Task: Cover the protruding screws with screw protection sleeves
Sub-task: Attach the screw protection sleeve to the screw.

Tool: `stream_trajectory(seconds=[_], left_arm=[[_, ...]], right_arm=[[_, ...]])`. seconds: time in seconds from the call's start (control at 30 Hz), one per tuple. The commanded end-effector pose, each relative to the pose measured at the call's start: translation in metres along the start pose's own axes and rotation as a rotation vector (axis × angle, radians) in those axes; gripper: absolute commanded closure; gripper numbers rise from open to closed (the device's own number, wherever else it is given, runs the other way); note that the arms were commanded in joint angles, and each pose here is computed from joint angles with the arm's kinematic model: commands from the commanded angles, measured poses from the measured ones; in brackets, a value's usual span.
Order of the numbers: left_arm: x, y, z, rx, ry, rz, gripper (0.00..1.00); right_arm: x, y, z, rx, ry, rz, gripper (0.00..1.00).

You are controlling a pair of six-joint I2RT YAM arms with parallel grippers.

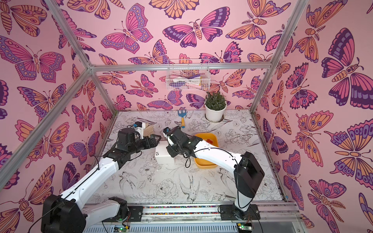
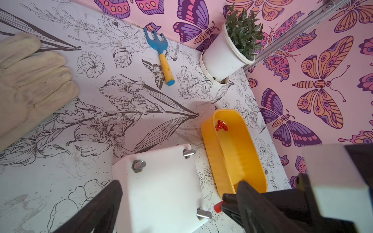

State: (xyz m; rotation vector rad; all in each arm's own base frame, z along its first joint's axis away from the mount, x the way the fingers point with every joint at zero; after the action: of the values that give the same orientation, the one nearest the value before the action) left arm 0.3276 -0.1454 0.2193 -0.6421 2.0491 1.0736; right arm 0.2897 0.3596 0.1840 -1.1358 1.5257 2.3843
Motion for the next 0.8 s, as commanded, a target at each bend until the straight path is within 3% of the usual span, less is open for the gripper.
stream_trajectory(seconds=[0.0,0.77], left_arm=[[0.0044,0.0000,0.0034,-0.001,0.003,0.005,0.09],[0.0036,0.0007,0.0036,-0.002,0.005,0.001,0.08]], right_arm=[[0.0015,-0.0042,0.0060,-0.011,0.014,0.008,0.90],[0.0065,-0.0080,0.0081,-0.017,0.016,0.031,0.90]])
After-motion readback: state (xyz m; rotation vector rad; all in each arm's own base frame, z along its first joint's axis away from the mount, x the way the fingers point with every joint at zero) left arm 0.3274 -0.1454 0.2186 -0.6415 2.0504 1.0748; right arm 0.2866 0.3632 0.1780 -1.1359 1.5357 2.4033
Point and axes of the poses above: each gripper's point midway between its finger pads, its own y axis back along the fingers, its own z axis along the line the jaws close on, x = y × z, the point moved 2 cm from there along y, back along the fingers, and after that the axes turned 12 degrees about -y, right-handed, at the moved point
